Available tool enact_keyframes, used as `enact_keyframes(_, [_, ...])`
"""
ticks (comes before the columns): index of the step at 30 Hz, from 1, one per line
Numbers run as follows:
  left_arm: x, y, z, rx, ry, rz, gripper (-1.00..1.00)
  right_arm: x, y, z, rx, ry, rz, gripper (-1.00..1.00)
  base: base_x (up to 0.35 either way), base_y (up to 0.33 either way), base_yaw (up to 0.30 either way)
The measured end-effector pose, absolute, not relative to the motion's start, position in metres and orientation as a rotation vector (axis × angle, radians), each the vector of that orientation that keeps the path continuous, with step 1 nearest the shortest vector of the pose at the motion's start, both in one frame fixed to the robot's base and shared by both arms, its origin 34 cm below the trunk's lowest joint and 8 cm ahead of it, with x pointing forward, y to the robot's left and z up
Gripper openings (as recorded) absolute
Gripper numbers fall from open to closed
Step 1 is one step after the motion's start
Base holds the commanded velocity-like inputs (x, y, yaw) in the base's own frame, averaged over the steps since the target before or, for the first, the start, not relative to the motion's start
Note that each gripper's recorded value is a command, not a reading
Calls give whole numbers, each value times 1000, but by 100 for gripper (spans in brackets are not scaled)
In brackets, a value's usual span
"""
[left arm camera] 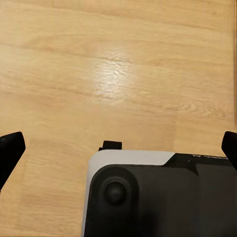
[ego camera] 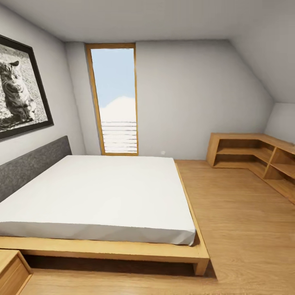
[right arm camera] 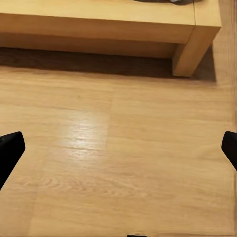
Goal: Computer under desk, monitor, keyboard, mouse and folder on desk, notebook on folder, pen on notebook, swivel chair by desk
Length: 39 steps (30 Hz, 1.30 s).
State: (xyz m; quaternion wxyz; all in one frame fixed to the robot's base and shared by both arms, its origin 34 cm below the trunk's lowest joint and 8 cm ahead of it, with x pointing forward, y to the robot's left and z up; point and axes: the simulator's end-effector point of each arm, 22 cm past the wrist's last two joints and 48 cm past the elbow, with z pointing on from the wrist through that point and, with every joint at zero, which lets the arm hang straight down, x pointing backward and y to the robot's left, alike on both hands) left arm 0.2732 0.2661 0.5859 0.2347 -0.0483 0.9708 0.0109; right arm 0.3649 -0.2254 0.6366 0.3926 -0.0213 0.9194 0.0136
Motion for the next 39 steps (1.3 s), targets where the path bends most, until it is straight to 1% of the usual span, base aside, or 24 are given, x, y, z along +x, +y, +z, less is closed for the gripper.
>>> enact_keyframes(39, [278,265,588,-129,2651,26,100,366,-218,638,-94,2325,49,100,0,0,-299])
